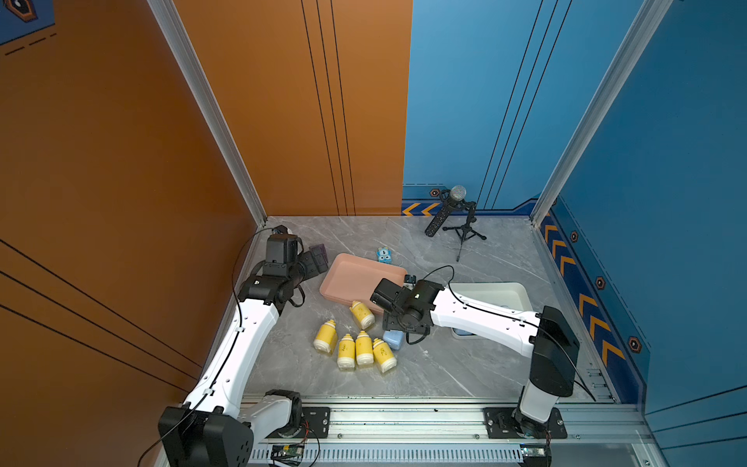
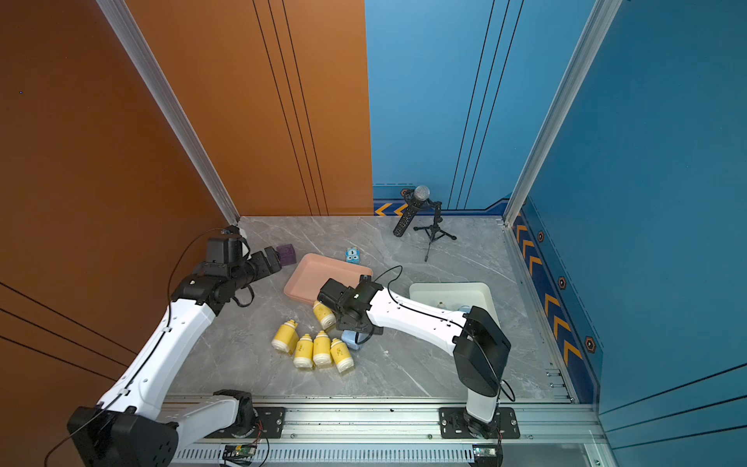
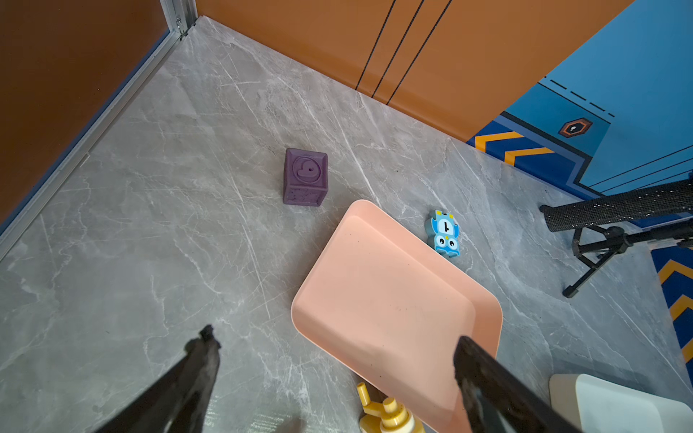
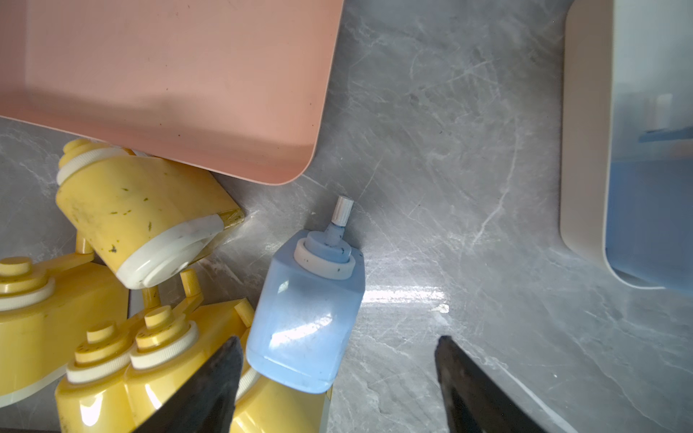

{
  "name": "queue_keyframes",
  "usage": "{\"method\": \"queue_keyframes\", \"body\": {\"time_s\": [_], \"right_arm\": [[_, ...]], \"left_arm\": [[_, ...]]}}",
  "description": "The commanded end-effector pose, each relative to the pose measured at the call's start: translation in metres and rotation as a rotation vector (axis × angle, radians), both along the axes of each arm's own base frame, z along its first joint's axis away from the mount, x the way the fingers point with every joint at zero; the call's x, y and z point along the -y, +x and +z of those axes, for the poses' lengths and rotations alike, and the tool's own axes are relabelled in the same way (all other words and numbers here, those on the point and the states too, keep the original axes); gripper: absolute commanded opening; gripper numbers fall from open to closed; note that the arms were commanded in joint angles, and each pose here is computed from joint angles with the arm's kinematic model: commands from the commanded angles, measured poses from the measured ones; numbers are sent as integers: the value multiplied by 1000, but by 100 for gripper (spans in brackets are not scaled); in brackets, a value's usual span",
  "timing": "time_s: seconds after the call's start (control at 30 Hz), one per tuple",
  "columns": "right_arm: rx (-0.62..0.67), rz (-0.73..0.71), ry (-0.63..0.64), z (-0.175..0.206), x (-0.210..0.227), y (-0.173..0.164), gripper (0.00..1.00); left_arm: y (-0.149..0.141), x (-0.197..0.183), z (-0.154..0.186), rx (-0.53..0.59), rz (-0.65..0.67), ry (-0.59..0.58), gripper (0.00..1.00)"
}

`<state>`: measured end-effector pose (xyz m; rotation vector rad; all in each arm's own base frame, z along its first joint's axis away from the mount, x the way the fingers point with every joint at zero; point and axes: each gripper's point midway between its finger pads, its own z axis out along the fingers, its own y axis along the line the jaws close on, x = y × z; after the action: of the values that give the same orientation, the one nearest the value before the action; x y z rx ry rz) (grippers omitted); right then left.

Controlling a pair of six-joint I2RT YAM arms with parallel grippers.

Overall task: Place the pencil sharpeners by color into the storage box
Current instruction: Pick up the pencil sharpener from the center of the board.

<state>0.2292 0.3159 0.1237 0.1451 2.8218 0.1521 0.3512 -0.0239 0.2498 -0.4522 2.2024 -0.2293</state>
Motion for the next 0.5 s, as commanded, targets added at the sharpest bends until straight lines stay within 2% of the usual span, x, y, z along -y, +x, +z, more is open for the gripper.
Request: {"method": "queue_keyframes", "body": {"time_s": [0.0, 0.47], "right_arm": [[-2, -26, 42, 0, -14, 2, 82], [-40, -23, 43, -21, -23, 1, 81]], "left_arm": [[-1, 0, -5, -11, 1, -19, 98], [0, 0, -6, -12, 1, -19, 98]]}}
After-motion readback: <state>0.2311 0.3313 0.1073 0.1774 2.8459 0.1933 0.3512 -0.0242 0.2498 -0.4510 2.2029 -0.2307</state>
